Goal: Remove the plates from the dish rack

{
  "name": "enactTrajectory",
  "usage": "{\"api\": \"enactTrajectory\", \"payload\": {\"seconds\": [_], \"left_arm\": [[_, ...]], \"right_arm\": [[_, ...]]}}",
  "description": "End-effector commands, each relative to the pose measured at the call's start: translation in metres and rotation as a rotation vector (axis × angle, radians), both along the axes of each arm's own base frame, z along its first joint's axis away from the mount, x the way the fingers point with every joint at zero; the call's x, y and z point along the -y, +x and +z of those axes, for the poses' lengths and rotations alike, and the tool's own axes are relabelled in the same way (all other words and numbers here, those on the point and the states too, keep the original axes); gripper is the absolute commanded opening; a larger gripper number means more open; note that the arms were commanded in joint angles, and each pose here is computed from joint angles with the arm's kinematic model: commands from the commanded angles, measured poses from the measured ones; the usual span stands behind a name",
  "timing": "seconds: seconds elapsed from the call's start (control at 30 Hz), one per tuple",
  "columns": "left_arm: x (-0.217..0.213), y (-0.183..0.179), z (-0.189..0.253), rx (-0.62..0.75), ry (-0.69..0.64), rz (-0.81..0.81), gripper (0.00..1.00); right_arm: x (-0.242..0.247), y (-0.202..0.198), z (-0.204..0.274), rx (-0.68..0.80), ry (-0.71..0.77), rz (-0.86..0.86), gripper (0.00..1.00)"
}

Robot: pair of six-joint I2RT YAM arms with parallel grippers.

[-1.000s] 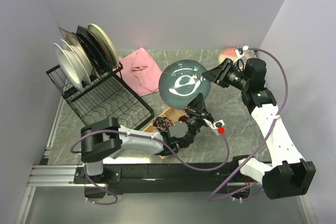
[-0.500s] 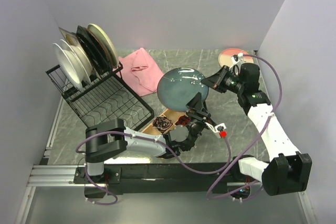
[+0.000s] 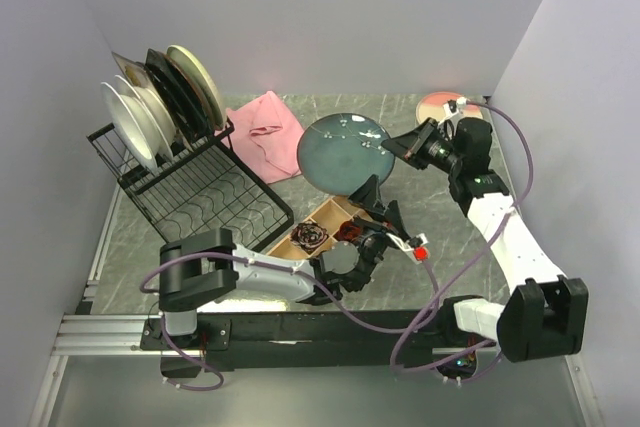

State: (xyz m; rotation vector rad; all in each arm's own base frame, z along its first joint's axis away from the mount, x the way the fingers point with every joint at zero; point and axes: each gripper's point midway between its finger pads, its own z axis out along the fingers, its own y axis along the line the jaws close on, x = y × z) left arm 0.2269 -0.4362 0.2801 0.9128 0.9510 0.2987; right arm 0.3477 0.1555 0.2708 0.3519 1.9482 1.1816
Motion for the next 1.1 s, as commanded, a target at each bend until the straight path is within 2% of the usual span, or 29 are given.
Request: {"api": "enactTrajectory", "payload": {"seconds": [0.0, 0.07, 0.1, 0.13, 0.2, 0.27, 0.33, 0.37, 0.43, 0.6, 0.7, 0.8, 0.9, 1.07], "left_arm": [[-0.004, -0.012, 0.018, -0.206, -0.235, -0.082, 0.99], [-0.001, -0.021, 0.016, -0.314, -0.283, -0.151, 0.99], [0.001, -0.031, 0.029, -0.41, -0.392, -0.233, 0.99], [-0.002, -0.033, 0.018, -0.465, -0.363, -0.239, 0.99], [-0.013, -0.041, 0.034, -0.539, -0.474, -0.285, 0.99], [-0.022, -0.046, 0.025, -0.605, -0.471, -0.288, 1.0], [-0.034, -0.047, 0.037, -0.686, -0.553, -0.312, 1.0], [-0.04, -0.048, 0.03, -0.725, -0.534, -0.298, 1.0], [-0.058, -0.046, 0.037, -0.783, -0.623, -0.298, 0.99], [-0.11, -0.042, 0.046, -0.81, -0.765, -0.264, 1.0], [-0.135, -0.038, 0.028, -0.812, -0.796, -0.206, 0.99], [-0.153, -0.036, 0.024, -0.794, -0.83, -0.174, 1.0], [-0.165, -0.035, 0.011, -0.778, -0.826, -0.139, 0.99], [-0.173, -0.037, 0.014, -0.768, -0.843, -0.152, 0.99]], "right_arm": [[0.011, 0.031, 0.081, 0.223, 0.093, -0.061, 0.0], [0.02, 0.049, 0.088, 0.257, 0.092, -0.117, 0.0], [0.027, 0.057, 0.089, 0.262, 0.091, -0.14, 0.0], [0.03, 0.064, 0.094, 0.288, 0.095, -0.153, 0.0], [0.031, 0.084, 0.092, 0.285, 0.105, -0.166, 0.0], [0.03, 0.107, 0.09, 0.294, 0.107, -0.169, 0.0], [0.033, 0.122, 0.085, 0.293, 0.11, -0.178, 0.0], [0.033, 0.134, 0.077, 0.287, 0.099, -0.183, 0.0], [0.042, 0.15, 0.071, 0.3, 0.061, -0.234, 0.0], [0.065, 0.195, 0.031, 0.229, 0.006, -0.336, 0.0], [0.068, 0.216, 0.006, 0.186, 0.008, -0.351, 0.0], [0.093, 0.238, -0.02, 0.148, -0.014, -0.416, 0.0], [0.103, 0.258, -0.044, 0.1, -0.036, -0.448, 0.0], [0.114, 0.278, -0.083, 0.032, -0.062, -0.504, 0.0]]}}
